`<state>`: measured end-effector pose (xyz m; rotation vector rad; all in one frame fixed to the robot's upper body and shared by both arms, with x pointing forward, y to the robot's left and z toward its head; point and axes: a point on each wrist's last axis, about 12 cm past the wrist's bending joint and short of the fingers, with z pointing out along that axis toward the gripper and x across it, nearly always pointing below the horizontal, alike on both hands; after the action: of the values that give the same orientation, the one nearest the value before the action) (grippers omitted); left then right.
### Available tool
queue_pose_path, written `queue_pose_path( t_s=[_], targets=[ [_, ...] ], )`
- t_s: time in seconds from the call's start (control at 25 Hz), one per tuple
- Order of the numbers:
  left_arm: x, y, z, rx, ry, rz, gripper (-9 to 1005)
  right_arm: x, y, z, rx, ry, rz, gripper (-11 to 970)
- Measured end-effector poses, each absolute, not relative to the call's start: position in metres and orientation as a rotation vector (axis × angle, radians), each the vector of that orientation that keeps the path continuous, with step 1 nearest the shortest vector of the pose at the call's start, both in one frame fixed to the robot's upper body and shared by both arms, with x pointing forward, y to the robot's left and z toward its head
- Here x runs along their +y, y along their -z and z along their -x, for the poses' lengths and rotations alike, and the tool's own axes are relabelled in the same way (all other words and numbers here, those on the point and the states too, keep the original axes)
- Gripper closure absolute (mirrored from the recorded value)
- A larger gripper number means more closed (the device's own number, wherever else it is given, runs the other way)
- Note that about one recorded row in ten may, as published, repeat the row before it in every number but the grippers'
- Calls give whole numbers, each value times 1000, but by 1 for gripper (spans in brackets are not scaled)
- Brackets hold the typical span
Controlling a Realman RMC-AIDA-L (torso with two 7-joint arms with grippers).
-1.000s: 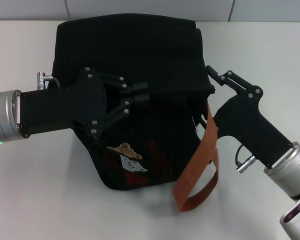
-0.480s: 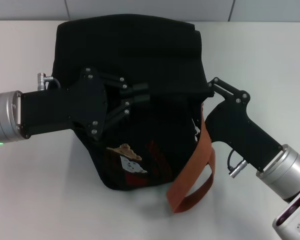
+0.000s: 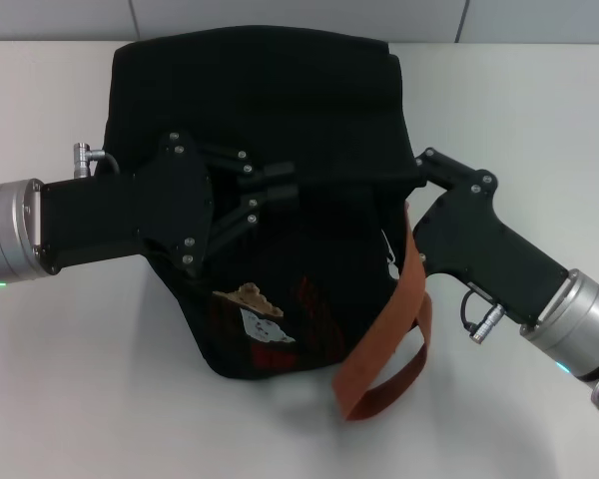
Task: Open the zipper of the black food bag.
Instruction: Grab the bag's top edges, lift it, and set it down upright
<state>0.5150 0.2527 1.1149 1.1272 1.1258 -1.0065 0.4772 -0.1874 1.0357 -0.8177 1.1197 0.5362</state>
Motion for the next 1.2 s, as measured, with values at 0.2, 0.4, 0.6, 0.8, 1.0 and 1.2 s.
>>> queue_pose_path(
  t_s=[0.2, 0.4, 0.6, 0.8, 1.0, 1.2],
  targets=[
    [252, -1115, -516, 1129, 1005, -1129, 900, -187, -1036, -483, 1123, -548, 862, 512],
    [251, -1115, -517, 1127, 1006, -1133, 900, -183, -1034, -488, 1130, -520, 911, 515],
    [249, -1116, -518, 1123, 1006, -1136, 900, -181, -1033, -489, 1106, -463, 935, 517],
    [246, -1115, -520, 1123, 1014, -1132, 901, -176, -1036, -489, 1073, -406, 917, 520],
    [246, -1115, -520, 1125, 1014, -1129, 901, -178, -1038, -491, 1071, -354, 877, 523],
    [246, -1115, -520, 1126, 1013, -1130, 901, -182, -1039, -496, 1087, -321, 848, 526]
  ],
)
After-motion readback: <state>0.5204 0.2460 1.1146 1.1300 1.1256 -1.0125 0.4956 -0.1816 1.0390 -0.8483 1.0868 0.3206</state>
